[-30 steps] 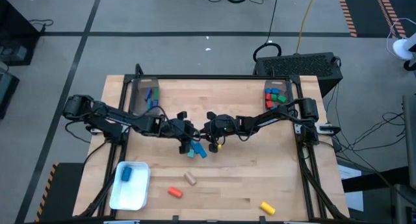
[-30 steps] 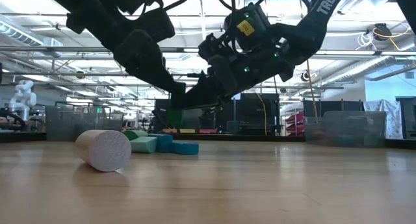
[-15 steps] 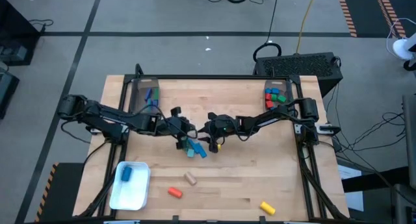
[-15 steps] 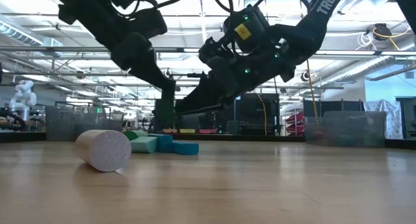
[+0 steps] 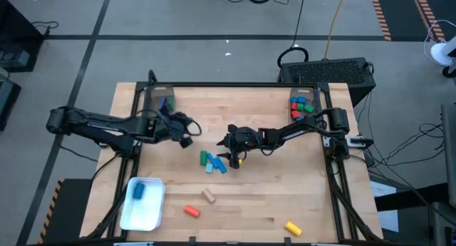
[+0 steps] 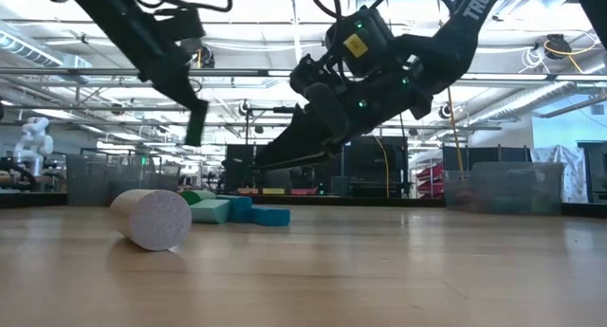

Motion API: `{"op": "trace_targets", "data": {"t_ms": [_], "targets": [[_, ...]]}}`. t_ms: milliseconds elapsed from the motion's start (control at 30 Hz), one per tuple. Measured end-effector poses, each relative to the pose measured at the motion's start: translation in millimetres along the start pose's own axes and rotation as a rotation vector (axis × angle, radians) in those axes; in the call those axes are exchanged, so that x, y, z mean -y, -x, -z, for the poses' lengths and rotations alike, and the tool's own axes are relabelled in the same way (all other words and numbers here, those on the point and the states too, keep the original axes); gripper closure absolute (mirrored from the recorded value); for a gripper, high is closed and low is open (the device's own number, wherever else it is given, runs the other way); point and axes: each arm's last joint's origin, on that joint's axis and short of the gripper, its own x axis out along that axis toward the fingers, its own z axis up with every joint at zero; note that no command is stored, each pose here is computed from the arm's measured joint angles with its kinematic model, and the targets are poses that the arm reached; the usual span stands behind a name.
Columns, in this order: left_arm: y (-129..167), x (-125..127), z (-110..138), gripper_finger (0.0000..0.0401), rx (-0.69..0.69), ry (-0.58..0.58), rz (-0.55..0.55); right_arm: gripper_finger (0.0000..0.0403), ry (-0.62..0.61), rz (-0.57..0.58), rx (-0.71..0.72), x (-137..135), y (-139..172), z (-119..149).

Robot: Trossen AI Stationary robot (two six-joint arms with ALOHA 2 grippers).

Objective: Sort blocks by size
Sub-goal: Put the green rectangular block into the left black bin, then put the green cylindrical block into the white bin

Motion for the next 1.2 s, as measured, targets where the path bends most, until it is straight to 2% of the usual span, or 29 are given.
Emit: {"op": "trace_targets", "data": {"t_ms": [267,533,767,1000,1200], "targets": [[12,-26,16,0.0338,-0.084,0.137,-0.201,0.0192,0.003,0.000,-0.002,0,0,0],[12,-43,28,0.0338,-0.172,0.156,-0.380,0.0193,0.000,-0.003,-0.002,-1,0,0],[6,-55,31,0.0336,-0.236,0.225,-0.400,0.0192,0.012,-0.026,0.014,-9,-1,-1],[2,-64,32,0.0271,-0.273,0.277,-0.421,0.0192,0.047,-0.044,0.017,-17,-1,-1],[0,-70,32,0.0253,-0.287,0.298,-0.446,0.0192,0.049,-0.045,0.018,-18,-1,-1]]}}
